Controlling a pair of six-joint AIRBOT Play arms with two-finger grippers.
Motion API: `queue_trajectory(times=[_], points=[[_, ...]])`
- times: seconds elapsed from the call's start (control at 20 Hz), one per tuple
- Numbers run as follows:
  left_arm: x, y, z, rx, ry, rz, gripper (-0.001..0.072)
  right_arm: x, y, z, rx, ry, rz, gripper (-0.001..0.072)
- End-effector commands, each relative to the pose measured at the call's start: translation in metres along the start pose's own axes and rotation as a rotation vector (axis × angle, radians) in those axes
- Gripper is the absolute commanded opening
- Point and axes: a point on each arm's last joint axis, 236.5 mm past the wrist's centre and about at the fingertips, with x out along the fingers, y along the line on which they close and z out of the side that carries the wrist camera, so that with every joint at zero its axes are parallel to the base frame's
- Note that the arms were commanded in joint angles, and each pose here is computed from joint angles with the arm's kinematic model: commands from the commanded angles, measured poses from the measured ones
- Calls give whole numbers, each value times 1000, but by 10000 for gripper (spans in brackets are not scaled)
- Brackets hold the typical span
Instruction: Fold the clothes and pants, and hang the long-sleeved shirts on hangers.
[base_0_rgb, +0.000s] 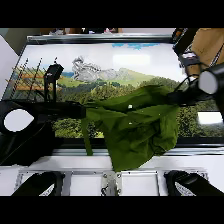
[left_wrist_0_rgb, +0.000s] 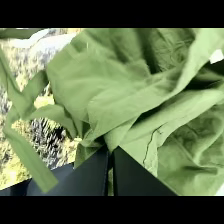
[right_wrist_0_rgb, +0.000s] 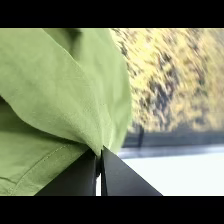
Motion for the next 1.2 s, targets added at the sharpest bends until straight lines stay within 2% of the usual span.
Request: queue_trajectory(times=[0.0, 0.2, 0.45, 0.5, 0.55, 0.6, 0.8, 1.05, 1.15], points=[[4, -26, -20, 70, 53, -44, 13, -52, -9, -37, 170, -17, 27, 10], [32, -35, -66, 98, 156, -40, 14, -54, 5, -68, 218, -15, 66, 10], [39, -30, -73, 73, 172, -31, 14, -25, 9, -85, 190, 73, 15, 10], [39, -30, -73, 79, 171, -31, 132, -21, 10, -86, 186, 85, 9, 11], [39, -30, -71, 79, 165, -31, 524, -19, 11, -86, 183, 94, 3, 11], [39, -31, -70, 79, 159, -33, 618, -18, 11, -86, 181, 98, 1, 11], [62, -29, -93, 117, 274, -2, 620, -17, 12, -85, 177, 92, 4, 11], [115, -57, -149, 311, 454, -19, 621, -17, 12, -85, 177, 93, 4, 11], [129, -52, -168, 381, 512, 27, 621, -17, 12, -85, 172, 93, 4, 11]])
